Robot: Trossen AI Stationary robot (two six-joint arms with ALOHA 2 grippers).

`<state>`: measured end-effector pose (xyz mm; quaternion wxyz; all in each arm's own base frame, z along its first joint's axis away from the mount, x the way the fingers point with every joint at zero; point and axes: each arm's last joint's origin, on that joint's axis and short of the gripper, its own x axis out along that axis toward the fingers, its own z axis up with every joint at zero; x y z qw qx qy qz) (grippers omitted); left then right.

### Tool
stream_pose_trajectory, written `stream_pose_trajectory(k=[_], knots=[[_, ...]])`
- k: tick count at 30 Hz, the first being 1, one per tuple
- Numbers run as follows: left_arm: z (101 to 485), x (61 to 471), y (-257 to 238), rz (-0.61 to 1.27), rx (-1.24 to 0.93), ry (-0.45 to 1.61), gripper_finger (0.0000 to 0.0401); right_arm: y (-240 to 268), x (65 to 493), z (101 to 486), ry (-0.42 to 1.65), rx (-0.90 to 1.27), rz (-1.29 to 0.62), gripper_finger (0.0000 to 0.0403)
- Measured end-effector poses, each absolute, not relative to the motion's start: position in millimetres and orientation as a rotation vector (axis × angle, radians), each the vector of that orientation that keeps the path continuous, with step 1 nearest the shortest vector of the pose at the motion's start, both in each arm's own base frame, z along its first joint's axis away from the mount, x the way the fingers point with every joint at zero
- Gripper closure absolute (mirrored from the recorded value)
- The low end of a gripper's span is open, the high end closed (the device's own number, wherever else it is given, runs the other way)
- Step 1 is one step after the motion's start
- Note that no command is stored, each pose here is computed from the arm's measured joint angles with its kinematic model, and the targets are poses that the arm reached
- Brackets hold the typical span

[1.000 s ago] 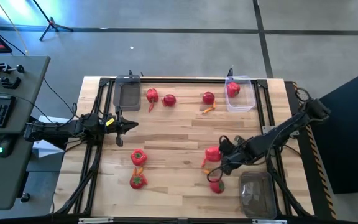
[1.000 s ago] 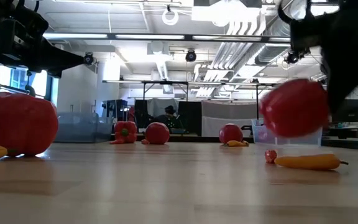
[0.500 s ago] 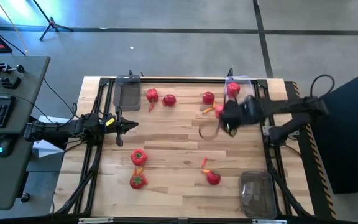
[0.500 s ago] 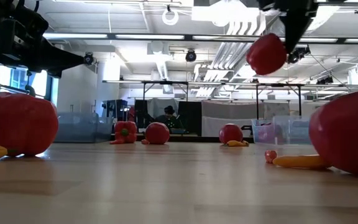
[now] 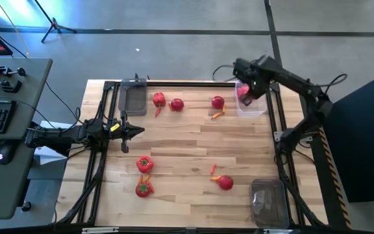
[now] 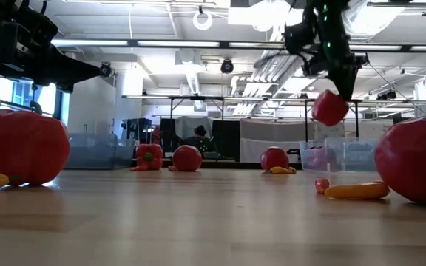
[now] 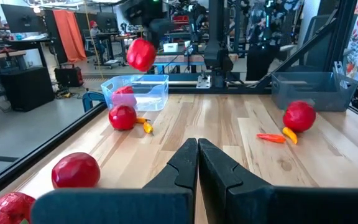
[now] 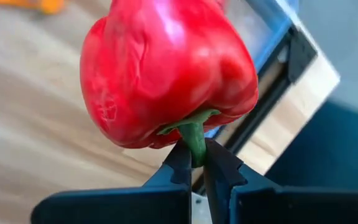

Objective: Sort produce into baskets
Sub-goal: Put the red bell pepper into the transparent bin

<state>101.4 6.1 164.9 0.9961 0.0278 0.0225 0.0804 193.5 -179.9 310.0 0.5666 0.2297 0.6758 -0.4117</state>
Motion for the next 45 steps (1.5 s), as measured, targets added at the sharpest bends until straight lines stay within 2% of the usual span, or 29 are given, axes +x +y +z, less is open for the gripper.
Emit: stream_pose_trajectory(k=[8,16,32,45], knots=[[165,101,6,0.160,0.047,0.045,0.0401,-244,175,293,1.631,0.700,-1.055,0.0400],[165,101,6,0.161,0.040,0.044,0.0401,-281,166,275,1.708,0.723,-1.001,0.0400],[165,101,6,0.161,0.040,0.044,0.0401,-290,157,271,1.864,0.505,-1.001,0.0399],[165,101,6,0.162,0.048,0.045,0.0401,-285,171,269,1.961,0.325,-0.868,0.0398]])
